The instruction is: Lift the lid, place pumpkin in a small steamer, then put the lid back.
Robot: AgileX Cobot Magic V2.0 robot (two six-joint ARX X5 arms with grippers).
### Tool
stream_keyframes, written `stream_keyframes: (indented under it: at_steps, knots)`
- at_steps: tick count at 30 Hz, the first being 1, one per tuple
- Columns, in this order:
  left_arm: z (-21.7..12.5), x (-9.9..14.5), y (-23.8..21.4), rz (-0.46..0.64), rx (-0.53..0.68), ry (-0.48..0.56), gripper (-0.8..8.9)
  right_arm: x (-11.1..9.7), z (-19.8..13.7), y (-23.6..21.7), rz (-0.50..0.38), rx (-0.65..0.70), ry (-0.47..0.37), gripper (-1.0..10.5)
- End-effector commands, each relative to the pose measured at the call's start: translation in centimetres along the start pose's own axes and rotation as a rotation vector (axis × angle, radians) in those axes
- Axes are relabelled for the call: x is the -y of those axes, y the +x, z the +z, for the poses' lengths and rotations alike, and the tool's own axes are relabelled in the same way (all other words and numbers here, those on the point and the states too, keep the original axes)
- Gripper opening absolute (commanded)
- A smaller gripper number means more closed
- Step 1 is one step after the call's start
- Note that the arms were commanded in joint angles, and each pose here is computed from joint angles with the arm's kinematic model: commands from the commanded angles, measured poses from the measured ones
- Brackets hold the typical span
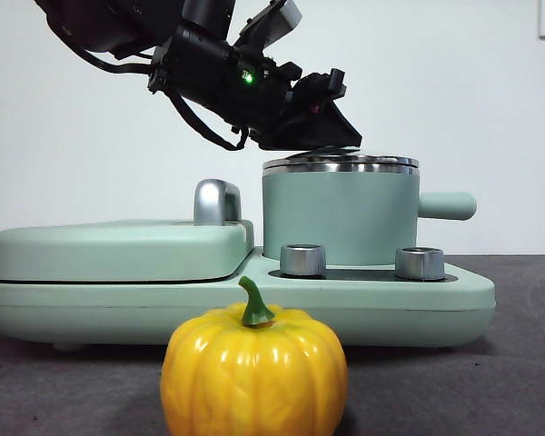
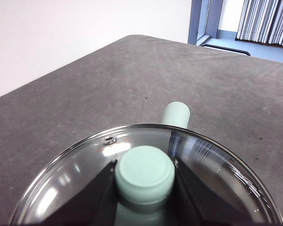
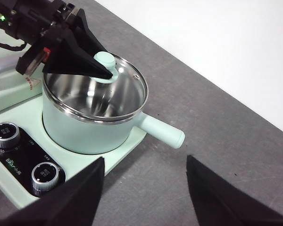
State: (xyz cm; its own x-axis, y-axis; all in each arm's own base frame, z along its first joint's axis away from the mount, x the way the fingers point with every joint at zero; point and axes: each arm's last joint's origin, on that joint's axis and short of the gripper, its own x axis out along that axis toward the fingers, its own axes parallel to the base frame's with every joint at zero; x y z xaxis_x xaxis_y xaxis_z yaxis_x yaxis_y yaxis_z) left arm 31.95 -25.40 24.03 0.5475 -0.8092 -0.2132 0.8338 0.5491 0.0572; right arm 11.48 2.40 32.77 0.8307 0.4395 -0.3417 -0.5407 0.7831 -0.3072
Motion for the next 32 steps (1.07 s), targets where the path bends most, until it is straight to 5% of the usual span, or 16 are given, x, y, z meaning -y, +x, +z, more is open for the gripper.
stream_keyframes:
  at_steps: [1,22,32]
  knots:
    - [0.4,0.1,0.3,0.001,0.013,-0.007,0.09,0.1,0.5,-0.2,-0.006,0.017,0.010,2.8]
    - [5.8,0.6,-3.9,0.020,0.134,0.033,0.09,0.1,0.5,-0.2,-0.006,0.018,0.010,2.8]
    - [7.2,0.3,-5.8,0.124,0.125,0.024,0.09,0.1,0.5,-0.2,-0.005,0.018,0.042,2.8]
